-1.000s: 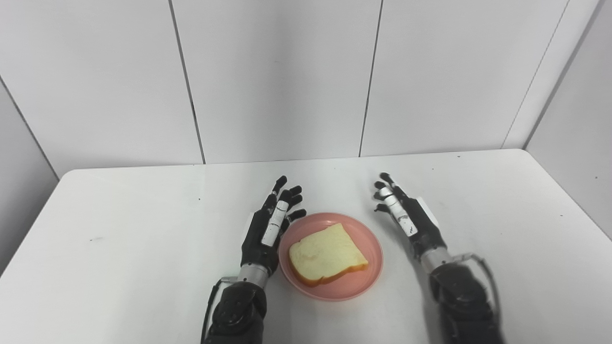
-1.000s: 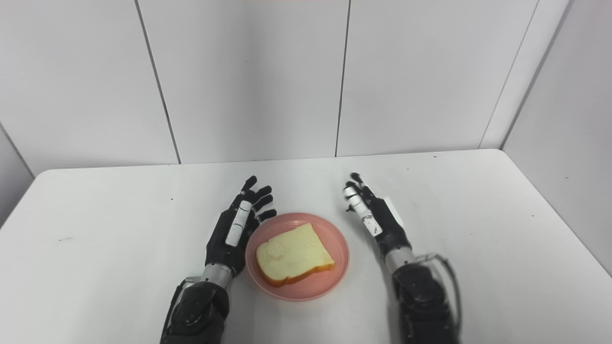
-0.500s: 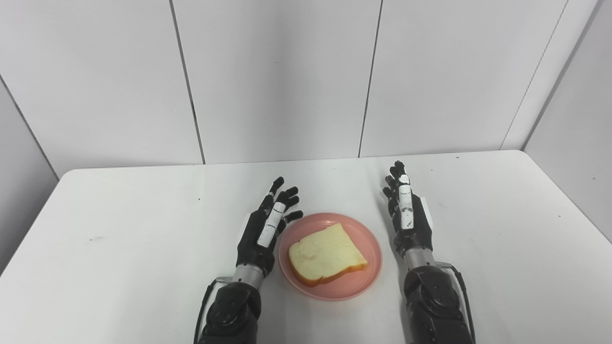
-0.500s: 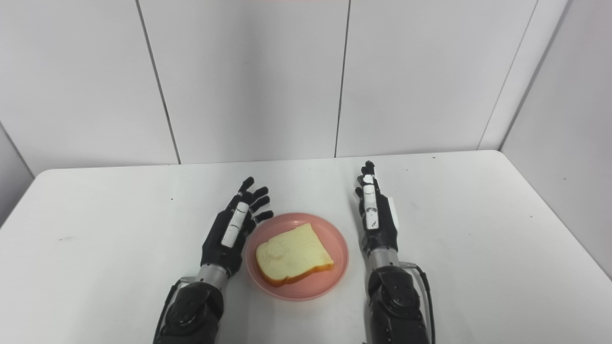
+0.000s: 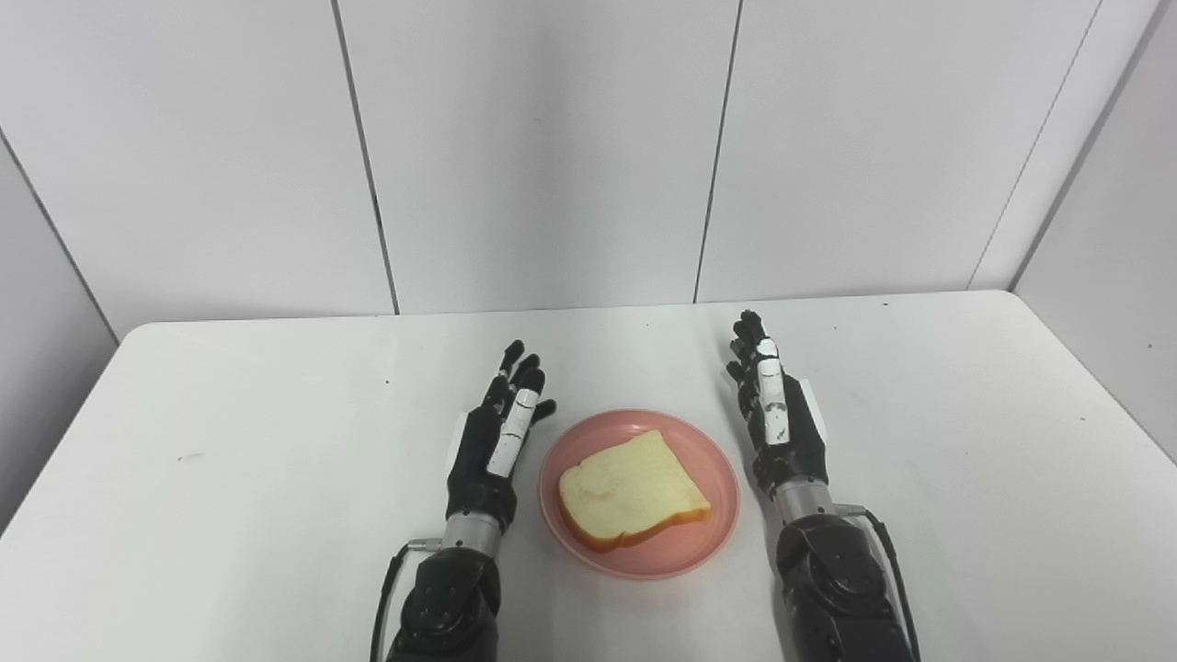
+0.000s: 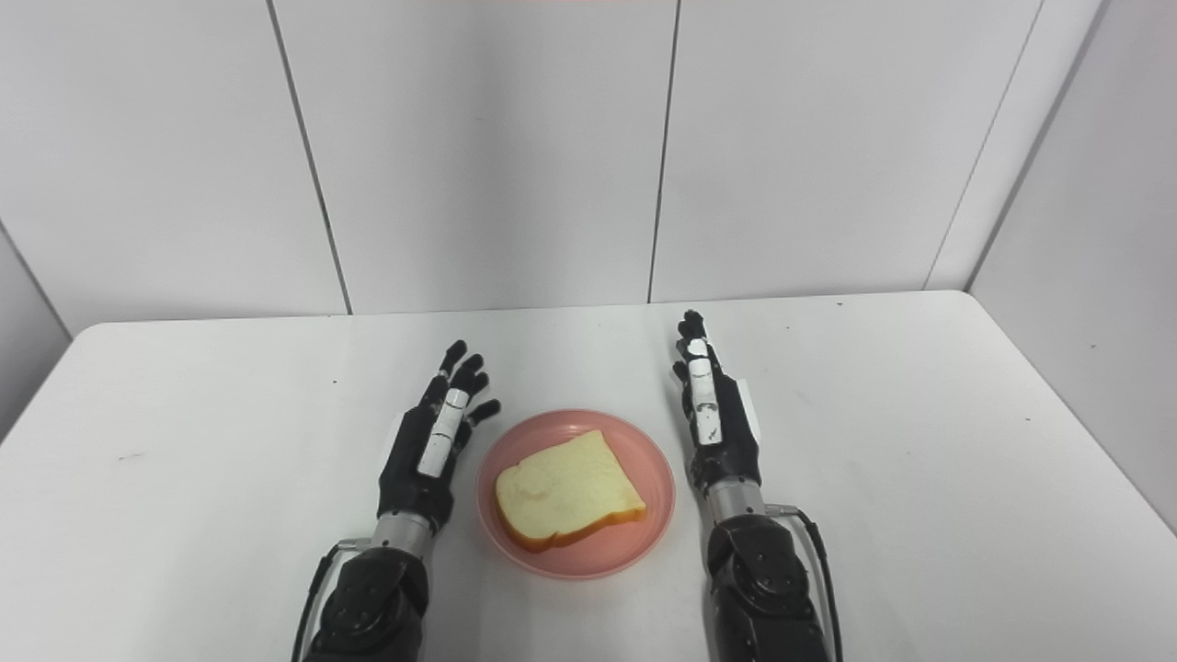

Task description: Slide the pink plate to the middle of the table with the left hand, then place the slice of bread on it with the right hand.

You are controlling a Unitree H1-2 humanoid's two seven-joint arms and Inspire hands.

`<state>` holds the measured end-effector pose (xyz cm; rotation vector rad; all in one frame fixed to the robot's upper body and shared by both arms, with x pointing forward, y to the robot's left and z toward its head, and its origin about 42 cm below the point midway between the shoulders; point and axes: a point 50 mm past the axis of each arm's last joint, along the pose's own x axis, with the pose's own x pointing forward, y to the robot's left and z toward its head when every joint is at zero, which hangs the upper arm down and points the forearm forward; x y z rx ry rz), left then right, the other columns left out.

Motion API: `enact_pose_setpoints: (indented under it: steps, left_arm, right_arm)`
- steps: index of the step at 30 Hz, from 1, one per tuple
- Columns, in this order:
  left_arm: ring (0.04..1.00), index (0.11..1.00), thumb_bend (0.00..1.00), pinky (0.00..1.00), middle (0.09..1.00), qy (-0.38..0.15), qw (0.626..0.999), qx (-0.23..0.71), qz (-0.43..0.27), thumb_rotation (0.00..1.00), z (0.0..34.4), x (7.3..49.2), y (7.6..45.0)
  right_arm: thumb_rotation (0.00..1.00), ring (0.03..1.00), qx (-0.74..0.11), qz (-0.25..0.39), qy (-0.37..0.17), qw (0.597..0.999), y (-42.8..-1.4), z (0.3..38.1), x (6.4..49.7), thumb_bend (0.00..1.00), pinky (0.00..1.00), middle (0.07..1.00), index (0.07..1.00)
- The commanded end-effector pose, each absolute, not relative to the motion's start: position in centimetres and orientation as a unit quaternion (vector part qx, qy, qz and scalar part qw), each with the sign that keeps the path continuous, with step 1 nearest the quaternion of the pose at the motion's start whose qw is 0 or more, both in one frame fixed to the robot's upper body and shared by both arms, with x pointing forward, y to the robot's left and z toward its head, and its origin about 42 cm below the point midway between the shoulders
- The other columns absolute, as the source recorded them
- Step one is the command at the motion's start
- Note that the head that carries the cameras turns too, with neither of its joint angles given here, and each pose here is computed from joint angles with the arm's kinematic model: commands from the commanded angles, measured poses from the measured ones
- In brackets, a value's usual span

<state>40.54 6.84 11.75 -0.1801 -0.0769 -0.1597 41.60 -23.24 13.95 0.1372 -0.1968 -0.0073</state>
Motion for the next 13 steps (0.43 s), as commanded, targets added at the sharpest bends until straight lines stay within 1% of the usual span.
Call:
enact_pose_setpoints:
  steps: [1,3,4,8,13]
  left_arm:
    - [0.991,0.97,0.8,0.97,0.991,-0.034,0.995,-0.078,-0.05,0.79,9.7,39.0,7.4]
    - [0.998,0.992,0.79,0.99,0.998,-0.044,0.997,-0.056,-0.039,0.82,9.7,38.8,7.5]
    - [1.0,0.997,0.77,1.0,1.0,-0.048,0.997,-0.045,-0.035,0.86,9.7,38.7,7.5]
    - [1.0,1.0,0.76,1.0,1.0,-0.052,0.998,-0.013,-0.027,0.91,9.9,38.7,7.9]
    - [1.0,1.0,0.76,1.0,1.0,-0.045,0.998,-0.011,-0.038,0.88,10.7,39.1,8.5]
  right_arm:
    - [1.0,0.99,0.079,-0.005,-0.069,0.995,-23.2,11.9,40.4,0.85,1.0,0.956,0.951]
    - [1.0,0.987,0.08,-0.006,-0.066,0.995,-23.2,11.8,40.3,0.87,1.0,0.955,0.949]
    - [1.0,0.984,0.08,-0.006,-0.065,0.995,-23.1,11.7,40.3,0.86,1.0,0.956,0.951]
    - [1.0,0.982,0.087,-0.008,-0.061,0.994,-22.9,11.5,40.1,0.86,1.0,0.96,0.949]
    - [1.0,0.978,0.096,-0.012,-0.06,0.993,-22.7,11.3,39.7,0.86,1.0,0.959,0.951]
